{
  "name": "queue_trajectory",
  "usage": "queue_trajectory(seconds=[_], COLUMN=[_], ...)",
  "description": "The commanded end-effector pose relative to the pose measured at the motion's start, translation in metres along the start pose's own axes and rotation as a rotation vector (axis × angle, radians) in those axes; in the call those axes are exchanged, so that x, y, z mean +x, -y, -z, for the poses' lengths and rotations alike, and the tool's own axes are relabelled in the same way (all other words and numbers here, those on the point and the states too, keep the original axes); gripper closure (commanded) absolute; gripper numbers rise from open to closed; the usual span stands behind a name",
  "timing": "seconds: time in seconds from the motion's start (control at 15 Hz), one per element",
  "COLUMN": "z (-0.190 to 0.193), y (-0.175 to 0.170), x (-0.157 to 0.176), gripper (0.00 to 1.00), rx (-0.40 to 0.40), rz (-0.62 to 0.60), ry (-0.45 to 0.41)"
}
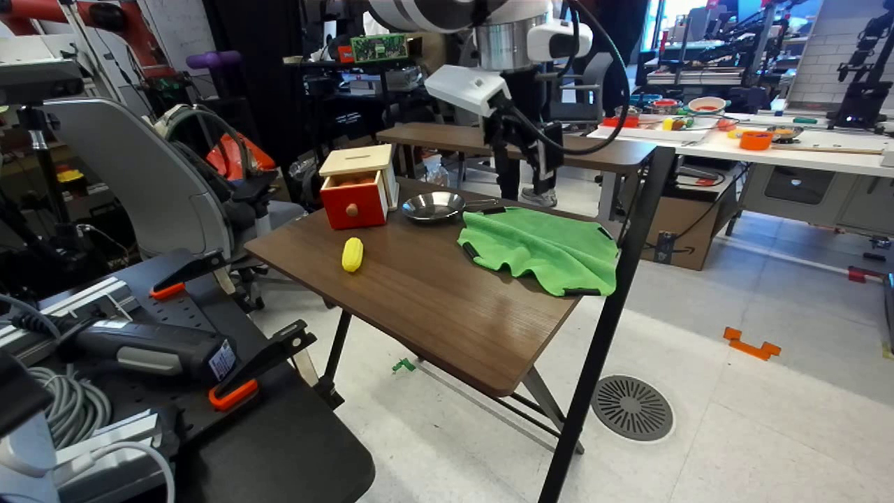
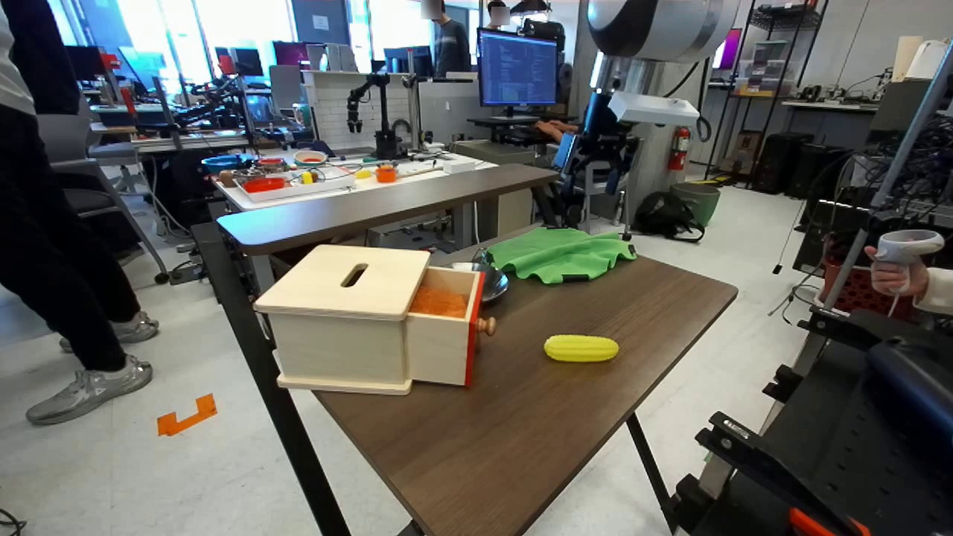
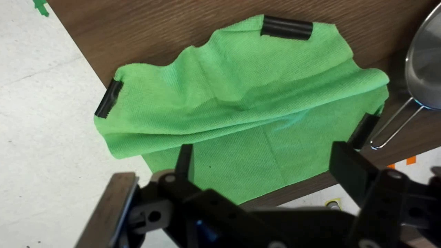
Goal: Move the cloth forward
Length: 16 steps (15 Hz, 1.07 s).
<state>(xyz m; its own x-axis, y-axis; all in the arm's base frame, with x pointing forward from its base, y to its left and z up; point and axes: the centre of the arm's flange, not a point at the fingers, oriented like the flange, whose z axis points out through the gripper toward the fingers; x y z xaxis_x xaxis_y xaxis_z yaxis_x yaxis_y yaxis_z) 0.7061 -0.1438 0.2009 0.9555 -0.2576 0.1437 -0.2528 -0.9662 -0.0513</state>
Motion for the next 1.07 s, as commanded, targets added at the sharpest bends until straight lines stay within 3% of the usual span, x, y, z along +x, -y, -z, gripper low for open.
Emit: queue_trajectory(seconds=[0.0, 1.0], z=[-0.030, -0.122], y=[-0.008, 0.001], x=[0.044, 0.066], gripper=[0.00, 0.00], rx=[0.034, 0.039], rz=[0.042, 0.104], ry=[-0.005, 0.117])
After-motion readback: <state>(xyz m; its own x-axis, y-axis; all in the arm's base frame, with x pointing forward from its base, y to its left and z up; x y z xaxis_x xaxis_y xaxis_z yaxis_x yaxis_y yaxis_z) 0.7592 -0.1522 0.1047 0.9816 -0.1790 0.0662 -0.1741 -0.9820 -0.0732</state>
